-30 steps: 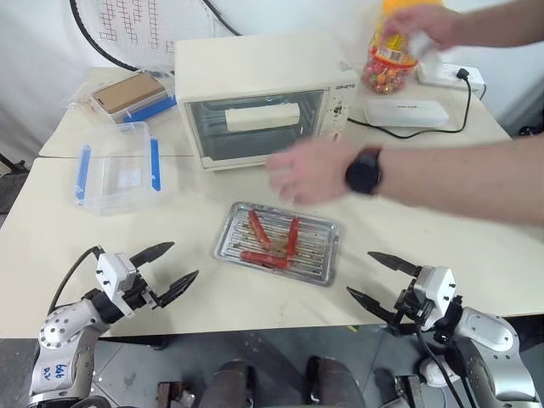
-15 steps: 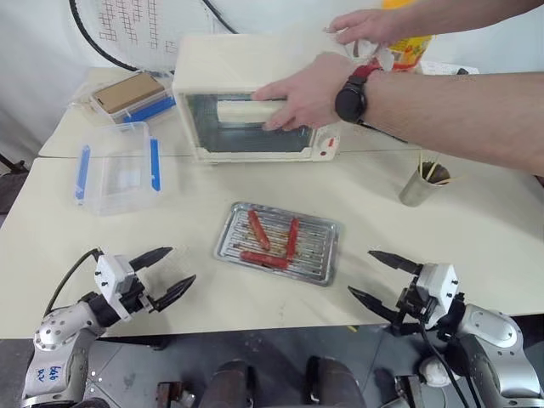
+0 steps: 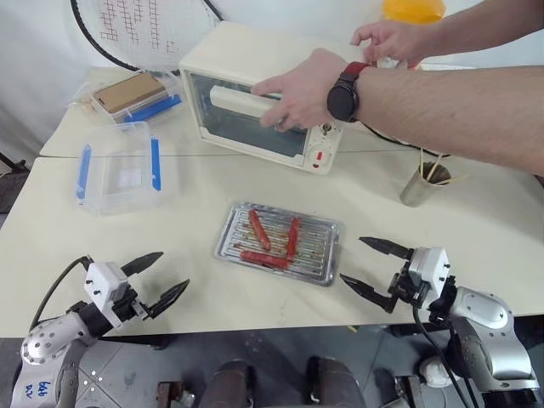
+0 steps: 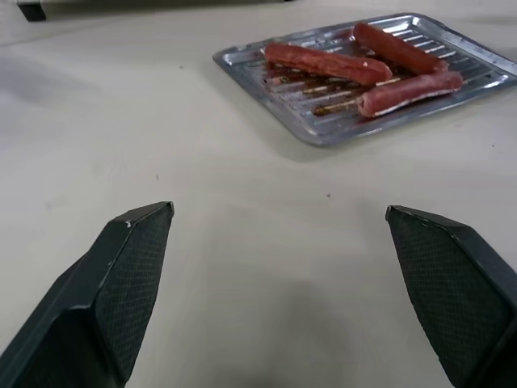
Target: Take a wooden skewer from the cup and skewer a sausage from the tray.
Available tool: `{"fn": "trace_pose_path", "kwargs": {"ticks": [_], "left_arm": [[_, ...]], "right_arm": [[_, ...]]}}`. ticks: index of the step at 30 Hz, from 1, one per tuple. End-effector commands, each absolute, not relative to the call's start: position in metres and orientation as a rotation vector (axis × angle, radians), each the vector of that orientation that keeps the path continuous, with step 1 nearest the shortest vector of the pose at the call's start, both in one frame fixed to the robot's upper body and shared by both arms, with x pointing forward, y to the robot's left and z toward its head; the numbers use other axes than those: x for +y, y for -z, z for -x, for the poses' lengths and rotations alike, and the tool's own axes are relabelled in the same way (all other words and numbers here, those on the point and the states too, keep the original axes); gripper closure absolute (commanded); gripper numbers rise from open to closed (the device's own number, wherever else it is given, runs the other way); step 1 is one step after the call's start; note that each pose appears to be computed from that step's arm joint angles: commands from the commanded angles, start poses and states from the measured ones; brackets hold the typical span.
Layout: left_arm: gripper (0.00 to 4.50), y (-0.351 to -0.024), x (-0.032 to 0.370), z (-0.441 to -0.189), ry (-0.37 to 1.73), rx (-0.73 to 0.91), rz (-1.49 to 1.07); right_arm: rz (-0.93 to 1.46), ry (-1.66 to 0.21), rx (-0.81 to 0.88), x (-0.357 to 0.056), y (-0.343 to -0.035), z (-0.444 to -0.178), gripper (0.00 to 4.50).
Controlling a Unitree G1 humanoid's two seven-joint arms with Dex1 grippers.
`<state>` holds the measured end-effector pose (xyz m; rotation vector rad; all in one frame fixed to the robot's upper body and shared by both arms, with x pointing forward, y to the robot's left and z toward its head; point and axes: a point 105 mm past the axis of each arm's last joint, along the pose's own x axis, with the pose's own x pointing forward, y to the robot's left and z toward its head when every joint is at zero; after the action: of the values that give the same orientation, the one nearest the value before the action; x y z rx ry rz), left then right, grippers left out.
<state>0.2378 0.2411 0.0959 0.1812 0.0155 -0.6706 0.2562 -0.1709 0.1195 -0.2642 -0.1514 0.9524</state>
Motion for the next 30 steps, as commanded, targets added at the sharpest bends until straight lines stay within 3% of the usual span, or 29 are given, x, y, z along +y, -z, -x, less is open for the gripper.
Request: {"fn": "trace_pose_path", "kwargs": {"ticks": [1,6,10,15,19,30], "left_arm": [[0.02,-0.112,0.242,-0.243,0.59,-0.053,-0.213],[0.02,-0.115,0.242,-0.244,0.544,-0.058,-0.25],[0.02,-0.125,0.255,-0.255,0.323,-0.097,-0.298],[0.02,-0.131,0.264,-0.249,0.139,-0.112,-0.203],[0.02,-0.12,0.251,-0.246,0.183,-0.061,-0.214],[0.02,-0.107,0.222,-0.245,0.623,0.036,-0.256]], "right_arm": [[0.268,-0.94,-0.184,-0.171,-0.125,-0.257,0.0],[0.264,-0.929,-0.184,-0.172,-0.125,-0.259,0.0],[0.253,-0.87,-0.193,-0.178,-0.125,-0.261,0.0],[0.185,-0.69,-0.207,-0.198,-0.118,-0.261,0.0],[0.169,-0.668,-0.216,-0.197,-0.113,-0.26,0.0],[0.208,-0.741,-0.218,-0.189,-0.108,-0.259,0.0]]}}
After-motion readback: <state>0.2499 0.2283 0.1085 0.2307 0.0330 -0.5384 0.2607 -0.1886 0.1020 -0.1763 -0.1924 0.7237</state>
